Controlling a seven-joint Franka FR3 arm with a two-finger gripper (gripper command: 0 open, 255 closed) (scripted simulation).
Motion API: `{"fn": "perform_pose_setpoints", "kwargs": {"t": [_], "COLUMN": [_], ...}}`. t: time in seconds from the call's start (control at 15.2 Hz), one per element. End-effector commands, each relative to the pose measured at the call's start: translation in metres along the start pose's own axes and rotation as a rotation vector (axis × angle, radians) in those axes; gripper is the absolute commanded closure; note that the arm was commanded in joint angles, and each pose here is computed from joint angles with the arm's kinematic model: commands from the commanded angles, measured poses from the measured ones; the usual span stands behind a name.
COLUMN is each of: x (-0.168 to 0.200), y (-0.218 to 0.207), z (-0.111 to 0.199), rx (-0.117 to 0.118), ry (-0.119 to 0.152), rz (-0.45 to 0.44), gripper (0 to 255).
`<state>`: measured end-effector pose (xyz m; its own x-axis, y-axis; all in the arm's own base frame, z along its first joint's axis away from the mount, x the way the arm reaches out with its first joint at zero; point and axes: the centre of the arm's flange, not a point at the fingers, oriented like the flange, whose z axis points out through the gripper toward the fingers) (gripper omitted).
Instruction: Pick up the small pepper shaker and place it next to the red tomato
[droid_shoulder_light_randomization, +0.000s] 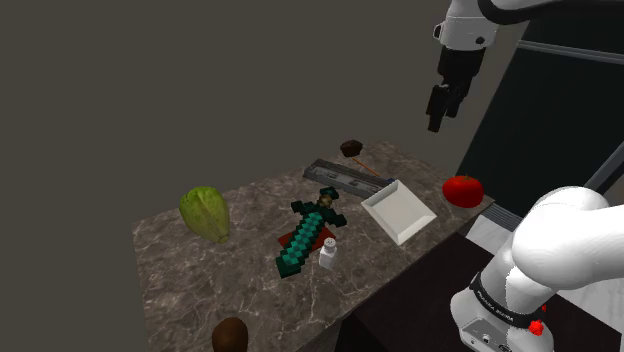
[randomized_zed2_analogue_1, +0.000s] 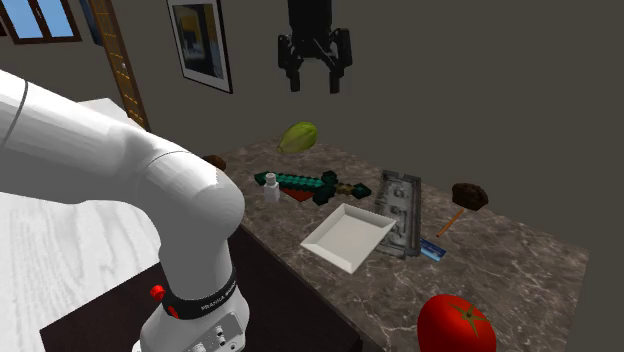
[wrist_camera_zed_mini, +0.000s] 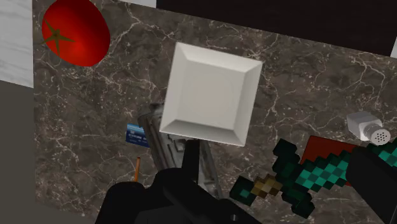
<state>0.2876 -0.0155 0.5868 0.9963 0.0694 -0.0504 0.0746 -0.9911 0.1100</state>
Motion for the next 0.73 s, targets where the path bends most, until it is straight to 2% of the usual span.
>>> {"fn": "perform_pose_setpoints", "kwargs": {"t": [0.0,0.66], "x": [0.0,0.056], "y": [0.0,-0.082], "z": [0.0,0.089], "rx": [0.0,0.018], "ry": [0.0,-0.042], "rz": [0.0,-0.042], "gripper": [0,0]}}
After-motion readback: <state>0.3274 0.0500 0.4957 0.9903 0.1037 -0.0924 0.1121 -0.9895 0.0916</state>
